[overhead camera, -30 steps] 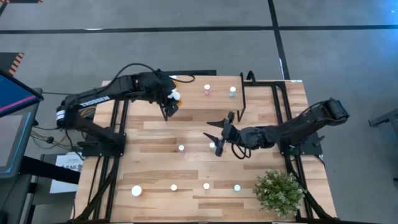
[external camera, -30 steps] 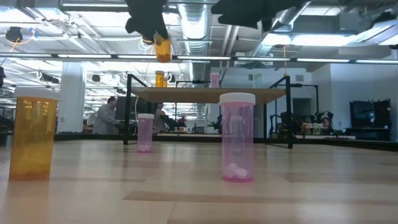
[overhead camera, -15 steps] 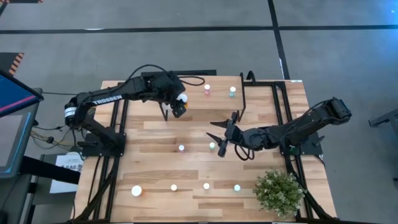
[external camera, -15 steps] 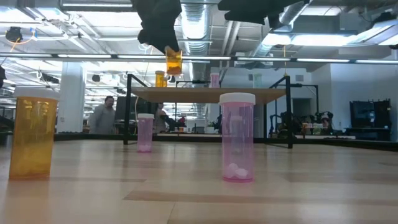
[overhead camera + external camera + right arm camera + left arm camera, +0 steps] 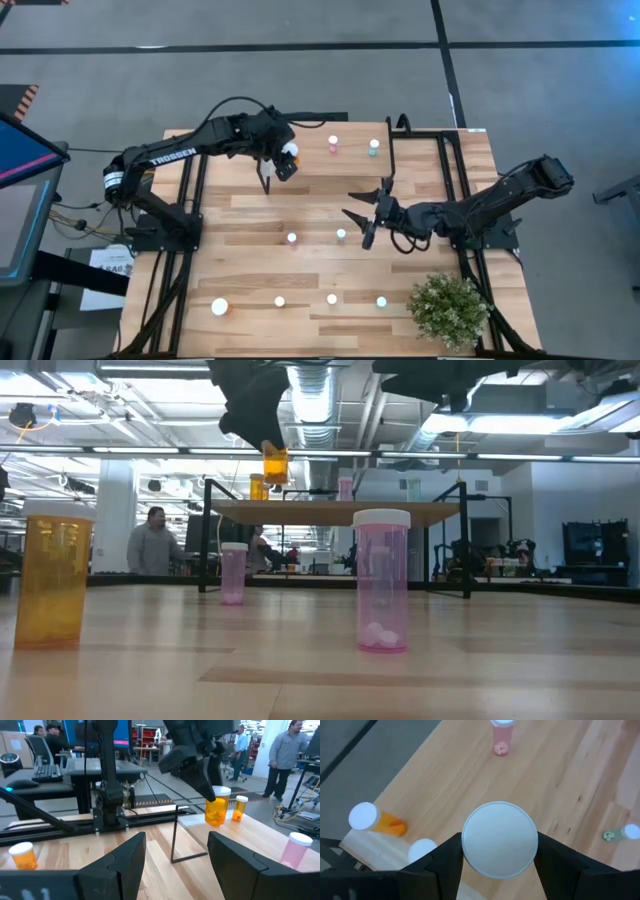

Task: Pick and place medicine bottles onto shelf by color
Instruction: Put the top large orange pill bottle on the shelf

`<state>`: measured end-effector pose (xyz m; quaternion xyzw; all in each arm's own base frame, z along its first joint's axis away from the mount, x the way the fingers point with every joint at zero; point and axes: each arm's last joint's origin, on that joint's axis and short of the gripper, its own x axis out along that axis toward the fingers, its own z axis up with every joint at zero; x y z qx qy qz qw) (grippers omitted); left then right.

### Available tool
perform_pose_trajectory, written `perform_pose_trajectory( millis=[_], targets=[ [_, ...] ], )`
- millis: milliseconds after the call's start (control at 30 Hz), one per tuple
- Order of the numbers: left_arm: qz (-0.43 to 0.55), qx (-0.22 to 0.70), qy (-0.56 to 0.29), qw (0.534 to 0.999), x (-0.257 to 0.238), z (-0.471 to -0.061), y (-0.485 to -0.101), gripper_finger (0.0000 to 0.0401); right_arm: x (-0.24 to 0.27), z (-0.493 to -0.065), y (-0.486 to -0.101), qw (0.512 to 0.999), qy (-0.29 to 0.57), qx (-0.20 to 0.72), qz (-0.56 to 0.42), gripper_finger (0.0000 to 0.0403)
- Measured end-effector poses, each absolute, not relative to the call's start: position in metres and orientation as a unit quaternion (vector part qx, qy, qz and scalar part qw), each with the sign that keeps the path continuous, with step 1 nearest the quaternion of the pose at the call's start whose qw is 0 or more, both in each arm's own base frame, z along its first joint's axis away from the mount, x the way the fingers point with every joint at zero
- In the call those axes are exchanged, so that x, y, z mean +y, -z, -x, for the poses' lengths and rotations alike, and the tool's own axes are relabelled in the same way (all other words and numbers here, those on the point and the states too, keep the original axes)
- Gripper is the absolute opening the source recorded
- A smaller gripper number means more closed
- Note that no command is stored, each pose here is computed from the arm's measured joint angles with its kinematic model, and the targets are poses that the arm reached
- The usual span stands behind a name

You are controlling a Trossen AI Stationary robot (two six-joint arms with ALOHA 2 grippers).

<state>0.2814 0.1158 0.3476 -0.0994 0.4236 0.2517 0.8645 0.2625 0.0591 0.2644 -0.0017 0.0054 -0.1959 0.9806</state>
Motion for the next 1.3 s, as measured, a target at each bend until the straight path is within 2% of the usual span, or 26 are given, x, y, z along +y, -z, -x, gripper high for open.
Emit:
perform_pose_trajectory(
  millis=[333, 1033, 1300],
  targets=[
    [0.094, 0.445, -0.234, 0.859, 0.122, -0.298, -0.329, 0.0199, 0.064, -0.261, -0.265, 0.983, 0.185, 0.0, 0.001, 0.0235],
    [0.09, 0.444, -0.256, 0.854, 0.132, -0.3, -0.322, 0.0199, 0.064, -0.262, -0.265, 0.983, 0.185, 0.003, 0.002, 0.0235],
    [0.096, 0.443, -0.255, 0.854, 0.132, -0.3, -0.322, 0.0222, 0.064, -0.262, -0.265, 0.983, 0.185, 0.002, 0.001, 0.0235]
  ],
)
